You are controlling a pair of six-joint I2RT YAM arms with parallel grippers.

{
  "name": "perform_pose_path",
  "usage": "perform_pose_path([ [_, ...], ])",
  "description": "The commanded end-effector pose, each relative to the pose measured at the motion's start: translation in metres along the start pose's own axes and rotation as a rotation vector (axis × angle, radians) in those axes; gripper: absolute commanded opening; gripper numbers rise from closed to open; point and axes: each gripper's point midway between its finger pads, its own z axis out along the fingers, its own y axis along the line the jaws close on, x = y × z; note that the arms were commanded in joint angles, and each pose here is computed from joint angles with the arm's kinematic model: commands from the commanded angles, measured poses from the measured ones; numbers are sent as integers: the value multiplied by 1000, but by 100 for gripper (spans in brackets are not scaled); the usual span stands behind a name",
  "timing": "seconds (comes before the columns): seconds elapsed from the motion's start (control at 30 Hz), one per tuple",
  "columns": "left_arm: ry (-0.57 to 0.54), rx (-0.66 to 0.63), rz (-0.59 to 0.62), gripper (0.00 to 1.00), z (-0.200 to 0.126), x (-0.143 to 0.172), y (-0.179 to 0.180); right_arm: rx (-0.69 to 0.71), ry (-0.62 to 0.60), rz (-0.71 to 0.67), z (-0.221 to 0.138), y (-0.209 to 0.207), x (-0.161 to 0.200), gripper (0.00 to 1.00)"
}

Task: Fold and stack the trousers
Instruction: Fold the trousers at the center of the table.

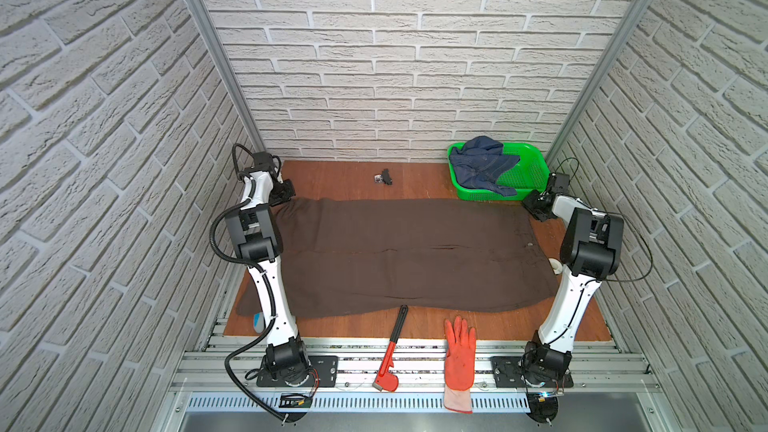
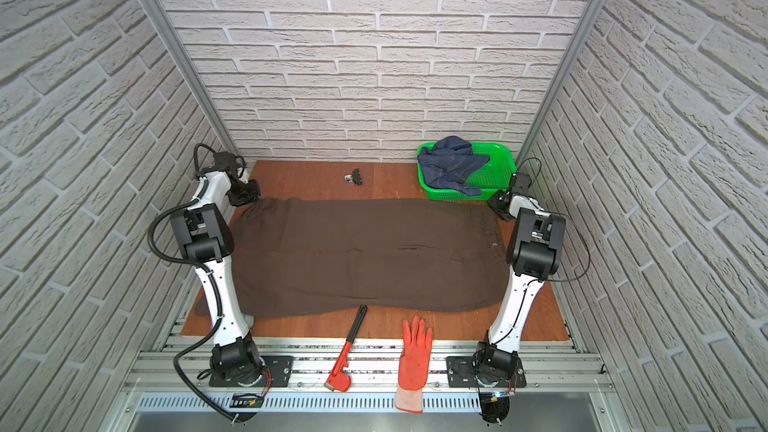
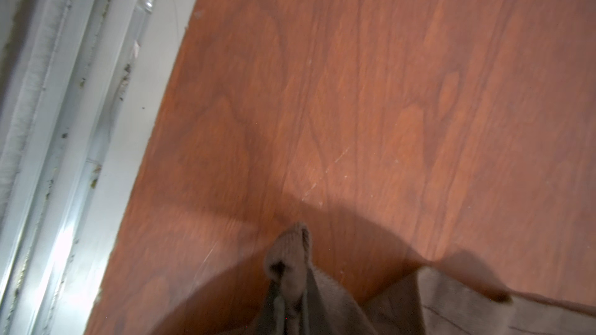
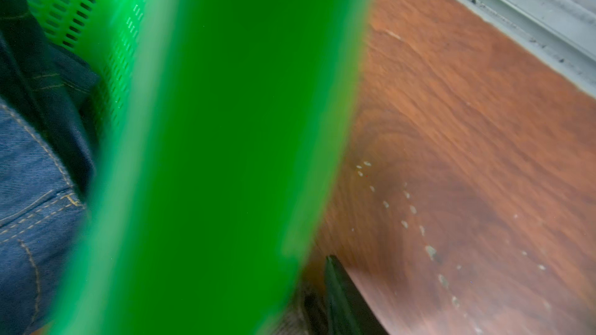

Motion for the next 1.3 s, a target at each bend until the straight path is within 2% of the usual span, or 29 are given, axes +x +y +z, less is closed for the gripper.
perform_pose_path([
  [0.0, -72, 12, -4, 0, -34, -19, 1, -82, 152, -5, 11, 18, 50, 42],
  [0.23, -88, 13, -9, 0, -42, -23, 3, -79, 183, 13, 1, 11, 66, 42],
  [0.53, -96, 23, -11, 0, -44, -25, 1, -100, 143, -29, -10, 17, 58, 42],
  [0.7, -93, 25, -11, 0, -44, -23, 1, -93, 164, -17, -4, 13, 63, 31],
  [0.87, -94, 22, -13, 0, -44, -24, 4, -66, 192, -11, -2, 3, 75, 27],
  [1.07, -92, 24, -14, 0, -43, -24, 3, -86, 170, -17, -8, 10, 67, 6],
  [1.27, -109, 27, -18, 0, -47, -28, 3, -131, 102, -55, -39, 32, 44, 5],
])
